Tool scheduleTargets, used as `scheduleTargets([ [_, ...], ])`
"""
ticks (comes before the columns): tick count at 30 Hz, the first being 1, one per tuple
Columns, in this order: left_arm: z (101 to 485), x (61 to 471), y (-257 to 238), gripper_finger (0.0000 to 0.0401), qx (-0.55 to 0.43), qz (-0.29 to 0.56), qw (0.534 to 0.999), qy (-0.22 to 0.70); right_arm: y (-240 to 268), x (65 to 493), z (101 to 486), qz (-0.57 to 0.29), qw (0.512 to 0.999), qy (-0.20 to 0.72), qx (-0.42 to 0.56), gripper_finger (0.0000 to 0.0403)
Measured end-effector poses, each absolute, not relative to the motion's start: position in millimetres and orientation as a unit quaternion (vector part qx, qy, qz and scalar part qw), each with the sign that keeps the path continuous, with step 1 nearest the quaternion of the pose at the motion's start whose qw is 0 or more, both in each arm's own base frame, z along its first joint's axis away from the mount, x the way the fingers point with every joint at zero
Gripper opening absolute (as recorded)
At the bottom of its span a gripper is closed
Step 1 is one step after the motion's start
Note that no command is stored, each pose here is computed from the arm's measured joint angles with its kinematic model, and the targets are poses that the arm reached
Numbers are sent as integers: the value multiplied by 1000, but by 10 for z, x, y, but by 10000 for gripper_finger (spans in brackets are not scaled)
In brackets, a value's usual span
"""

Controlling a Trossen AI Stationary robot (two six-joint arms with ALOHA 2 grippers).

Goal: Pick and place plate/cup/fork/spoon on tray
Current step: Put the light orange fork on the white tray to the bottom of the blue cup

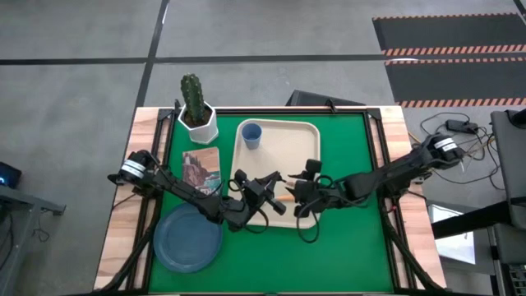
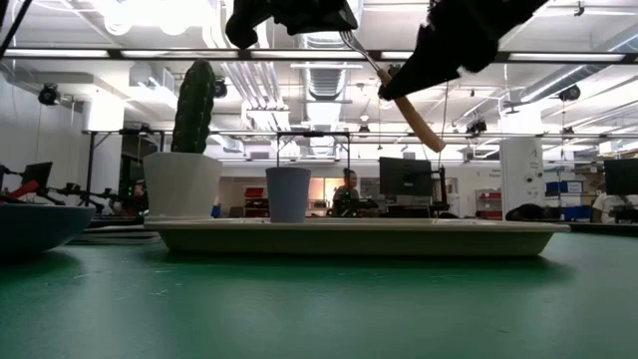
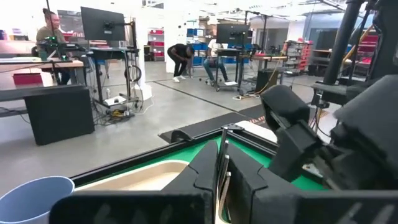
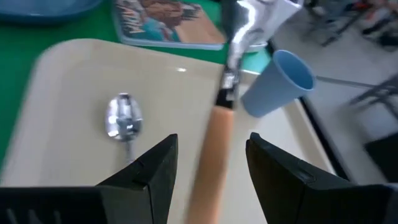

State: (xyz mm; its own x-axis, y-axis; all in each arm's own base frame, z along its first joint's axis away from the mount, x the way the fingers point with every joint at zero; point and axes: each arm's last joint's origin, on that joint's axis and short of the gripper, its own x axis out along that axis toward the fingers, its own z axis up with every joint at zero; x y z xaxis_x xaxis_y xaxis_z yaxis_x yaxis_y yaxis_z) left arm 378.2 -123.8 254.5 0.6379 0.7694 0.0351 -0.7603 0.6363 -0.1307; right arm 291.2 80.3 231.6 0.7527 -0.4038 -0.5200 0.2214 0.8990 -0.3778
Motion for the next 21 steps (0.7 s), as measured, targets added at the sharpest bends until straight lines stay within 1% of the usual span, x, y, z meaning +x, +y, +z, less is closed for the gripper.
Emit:
scheduleTargets([
  [3, 2546, 3782, -1238, 0, -52, 423, 903, -44, 797, 2940, 2265, -200, 916, 307, -162, 165],
  [5, 2544, 3781, -1238, 0, -51, 423, 903, -43, 795, 2946, 2250, -205, 914, 308, -165, 147],
  [7, 2539, 3780, -1237, 0, -51, 424, 903, -43, 795, 2942, 2256, -205, 914, 308, -165, 123],
  [12, 2535, 3780, -1238, 0, -48, 424, 904, -41, 791, 2919, 2309, -196, 919, 302, -157, 45],
  [13, 2535, 3780, -1238, 0, -48, 424, 904, -40, 793, 2915, 2319, -189, 922, 302, -153, 37],
  [21, 2524, 3777, -1245, 1, -29, 423, 905, -30, 793, 2894, 2345, -171, 926, 305, -140, 37],
])
